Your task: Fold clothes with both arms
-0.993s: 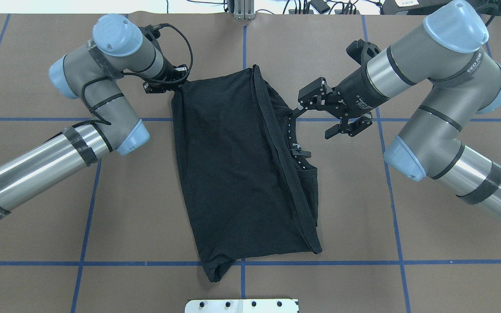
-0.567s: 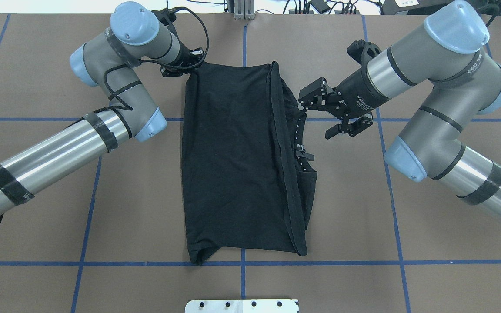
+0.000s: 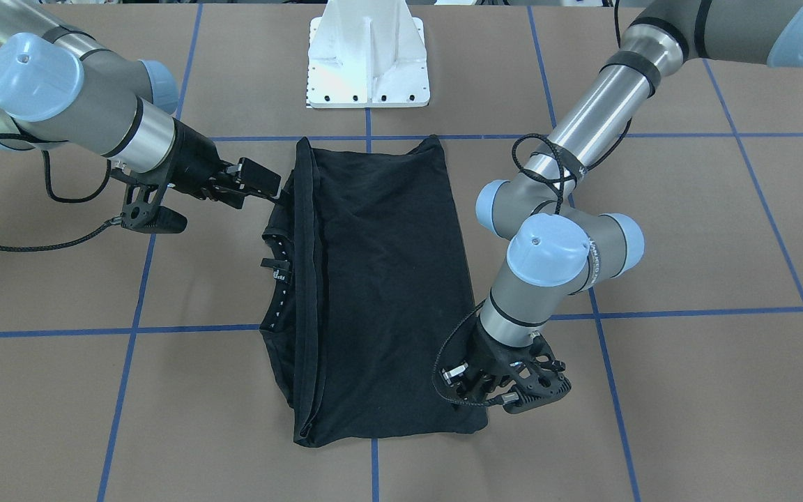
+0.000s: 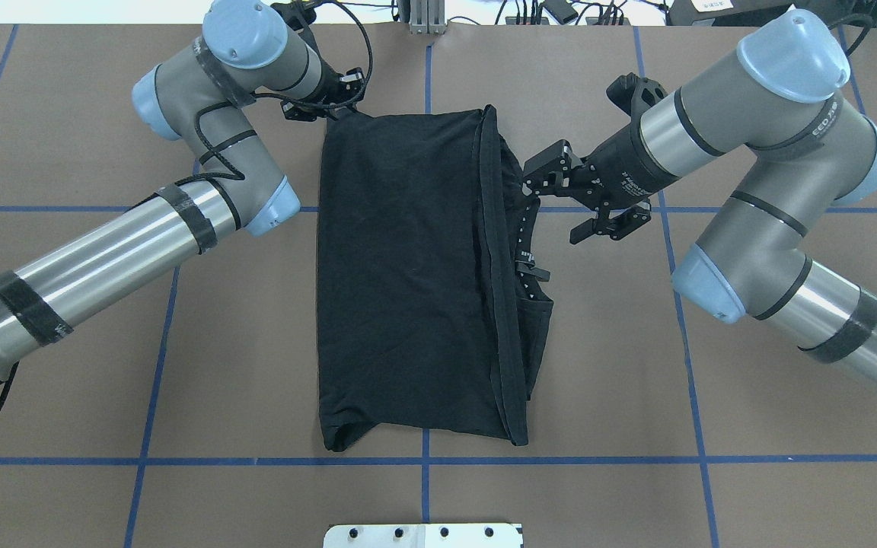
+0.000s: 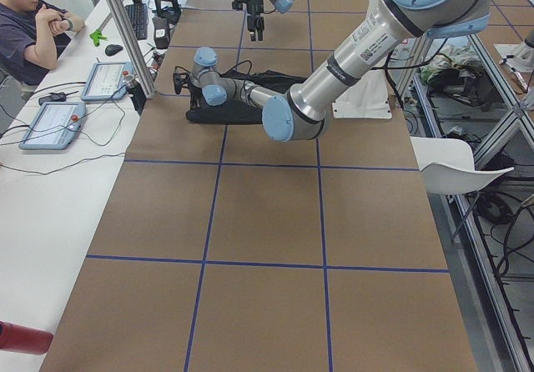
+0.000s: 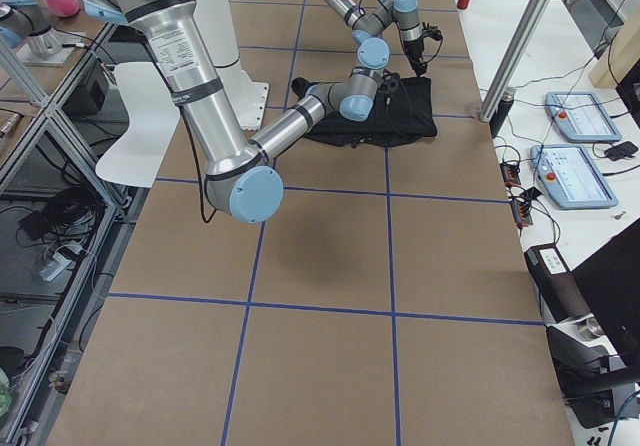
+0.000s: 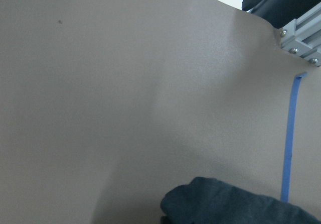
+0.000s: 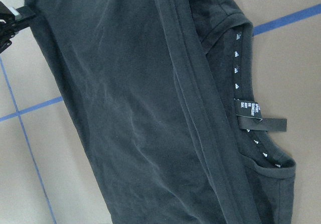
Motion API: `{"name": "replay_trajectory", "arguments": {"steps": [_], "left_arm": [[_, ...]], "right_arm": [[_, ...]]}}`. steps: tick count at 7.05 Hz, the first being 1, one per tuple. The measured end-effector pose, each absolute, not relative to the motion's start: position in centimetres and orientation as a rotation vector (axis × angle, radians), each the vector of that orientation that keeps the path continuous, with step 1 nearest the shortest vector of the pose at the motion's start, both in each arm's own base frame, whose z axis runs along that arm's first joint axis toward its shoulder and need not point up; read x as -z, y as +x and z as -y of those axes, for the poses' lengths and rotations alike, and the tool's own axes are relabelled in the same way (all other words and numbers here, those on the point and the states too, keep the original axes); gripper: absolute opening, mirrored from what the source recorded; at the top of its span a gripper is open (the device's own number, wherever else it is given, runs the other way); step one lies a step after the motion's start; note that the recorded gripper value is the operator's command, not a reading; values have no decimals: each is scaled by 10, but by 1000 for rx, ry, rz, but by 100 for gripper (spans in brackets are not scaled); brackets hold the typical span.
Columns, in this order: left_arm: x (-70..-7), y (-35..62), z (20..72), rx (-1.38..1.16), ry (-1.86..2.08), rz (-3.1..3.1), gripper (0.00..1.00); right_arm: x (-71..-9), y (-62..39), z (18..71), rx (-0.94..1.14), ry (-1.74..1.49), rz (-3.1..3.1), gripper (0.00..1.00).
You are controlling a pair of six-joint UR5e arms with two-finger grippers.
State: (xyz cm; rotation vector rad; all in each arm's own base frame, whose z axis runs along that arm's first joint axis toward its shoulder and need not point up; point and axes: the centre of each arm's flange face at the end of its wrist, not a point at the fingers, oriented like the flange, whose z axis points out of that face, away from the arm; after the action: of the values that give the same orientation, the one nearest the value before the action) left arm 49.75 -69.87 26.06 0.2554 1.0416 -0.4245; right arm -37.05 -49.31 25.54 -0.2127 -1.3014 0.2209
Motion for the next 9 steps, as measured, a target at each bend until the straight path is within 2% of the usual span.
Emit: {"name": "replay_trajectory", "arguments": {"steps": [2, 4, 6, 9], "left_arm": [[-246, 461, 702, 415, 289, -1068, 100], [-266, 430, 686, 401, 285, -1090, 100], [-295, 402, 660, 368, 306, -1090, 100], [-330, 371, 637, 338, 330, -1072, 100]], "right_arm": [[-257, -398, 486, -266, -112, 1274, 100], [-264, -436, 472, -260, 0, 1174, 100], [-264, -478, 454, -192, 88, 1020, 100], [-224, -529, 444, -57, 142, 784, 100]]}}
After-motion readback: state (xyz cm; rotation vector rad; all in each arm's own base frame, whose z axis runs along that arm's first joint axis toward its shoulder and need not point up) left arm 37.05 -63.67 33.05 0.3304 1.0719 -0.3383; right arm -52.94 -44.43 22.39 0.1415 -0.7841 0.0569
